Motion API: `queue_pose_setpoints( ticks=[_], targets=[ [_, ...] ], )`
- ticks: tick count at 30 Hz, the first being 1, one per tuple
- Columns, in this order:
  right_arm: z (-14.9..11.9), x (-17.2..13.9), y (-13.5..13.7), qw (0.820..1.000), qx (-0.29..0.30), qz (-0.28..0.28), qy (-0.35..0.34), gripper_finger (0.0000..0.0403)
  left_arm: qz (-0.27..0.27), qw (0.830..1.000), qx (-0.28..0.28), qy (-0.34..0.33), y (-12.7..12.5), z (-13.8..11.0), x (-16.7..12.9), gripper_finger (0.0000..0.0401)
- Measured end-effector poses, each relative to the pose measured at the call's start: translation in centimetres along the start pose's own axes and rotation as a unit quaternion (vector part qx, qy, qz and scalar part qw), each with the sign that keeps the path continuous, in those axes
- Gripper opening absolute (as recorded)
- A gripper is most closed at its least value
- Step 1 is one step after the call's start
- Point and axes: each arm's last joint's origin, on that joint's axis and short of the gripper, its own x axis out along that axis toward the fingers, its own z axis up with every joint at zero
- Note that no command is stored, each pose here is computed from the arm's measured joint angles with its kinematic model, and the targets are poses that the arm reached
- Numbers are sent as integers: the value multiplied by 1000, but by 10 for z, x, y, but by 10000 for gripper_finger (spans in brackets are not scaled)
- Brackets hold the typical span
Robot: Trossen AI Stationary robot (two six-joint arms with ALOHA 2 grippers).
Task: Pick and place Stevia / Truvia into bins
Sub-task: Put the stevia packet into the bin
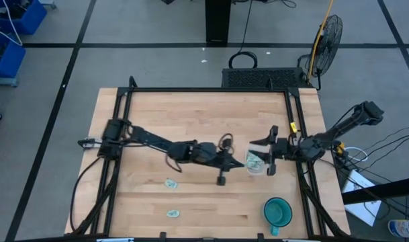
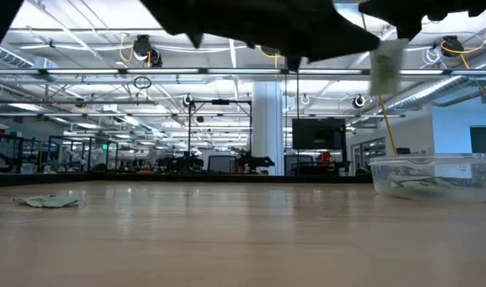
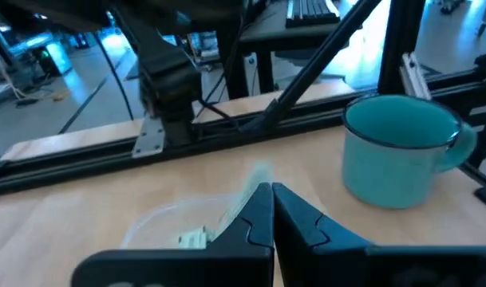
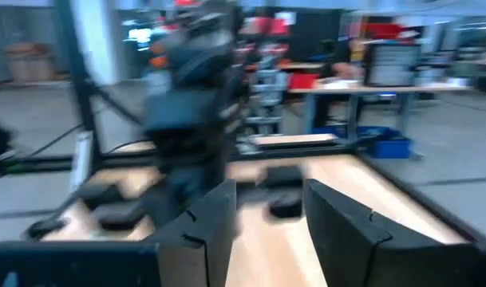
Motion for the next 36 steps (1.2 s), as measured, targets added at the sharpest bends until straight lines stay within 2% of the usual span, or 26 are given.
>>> queue_pose_setpoints(
  ticks=[5,10,16,24,29,36],
  targets=[
    [0,-3,-3,1000,-6,-11,4,141,14,1000,-24,7,8,-9,35,2],
    [1,-3,-3,1000,-28,-11,3,141,24,999,-39,23,15,-28,55,1],
    [0,-3,-3,1000,-27,-9,5,141,57,995,-69,42,30,-45,60,24],
    [0,-3,-3,1000,-26,-9,5,141,60,995,-69,47,33,-47,60,75],
    [0,-3,-3,1000,-11,-9,5,141,43,989,-53,131,29,-31,42,110],
    [-4,-3,-3,1000,-14,-9,22,141,14,959,-51,278,19,25,-28,108]
  ],
)
